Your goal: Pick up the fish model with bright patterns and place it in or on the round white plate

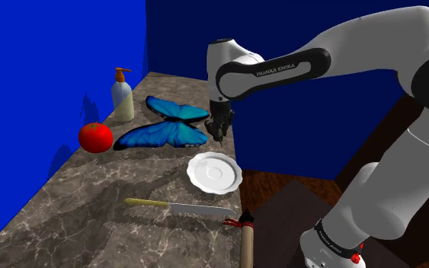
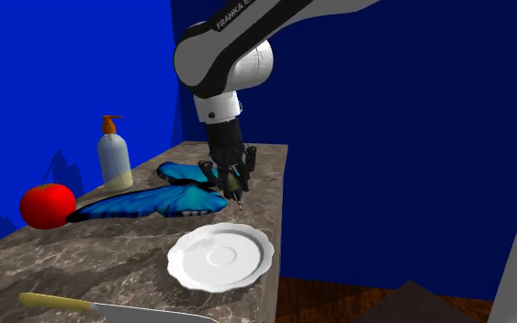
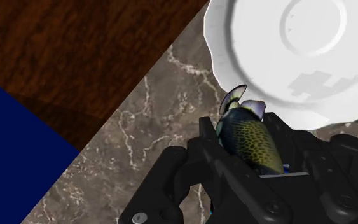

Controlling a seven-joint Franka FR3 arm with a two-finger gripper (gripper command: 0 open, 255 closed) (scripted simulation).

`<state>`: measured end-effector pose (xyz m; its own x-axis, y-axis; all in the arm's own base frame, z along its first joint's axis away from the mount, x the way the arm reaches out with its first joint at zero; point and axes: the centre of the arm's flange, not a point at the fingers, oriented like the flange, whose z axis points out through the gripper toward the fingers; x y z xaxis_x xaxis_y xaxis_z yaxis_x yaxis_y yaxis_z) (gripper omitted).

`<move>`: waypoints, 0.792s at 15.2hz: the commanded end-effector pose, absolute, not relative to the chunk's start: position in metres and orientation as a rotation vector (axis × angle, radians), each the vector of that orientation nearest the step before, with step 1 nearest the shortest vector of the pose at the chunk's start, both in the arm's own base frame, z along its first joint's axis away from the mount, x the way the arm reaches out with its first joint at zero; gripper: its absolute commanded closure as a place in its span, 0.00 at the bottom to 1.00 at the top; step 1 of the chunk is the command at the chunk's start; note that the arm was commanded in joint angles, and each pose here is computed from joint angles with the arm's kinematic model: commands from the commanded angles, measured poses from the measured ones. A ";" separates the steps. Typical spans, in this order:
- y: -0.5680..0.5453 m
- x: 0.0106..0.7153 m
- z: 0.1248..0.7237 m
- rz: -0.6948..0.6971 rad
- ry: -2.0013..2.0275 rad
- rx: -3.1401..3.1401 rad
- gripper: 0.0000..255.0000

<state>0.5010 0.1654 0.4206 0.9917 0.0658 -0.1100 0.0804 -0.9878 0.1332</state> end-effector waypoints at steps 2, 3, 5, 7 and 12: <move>0.194 0.471 0.420 -0.159 0.108 2.997 1.00; 0.203 0.462 0.420 -0.159 0.108 2.997 1.00; 0.222 0.443 0.420 -0.159 0.108 2.997 1.00; 0.245 0.421 0.419 -0.159 0.108 2.997 1.00; 0.245 0.421 0.393 -0.159 0.108 2.997 1.00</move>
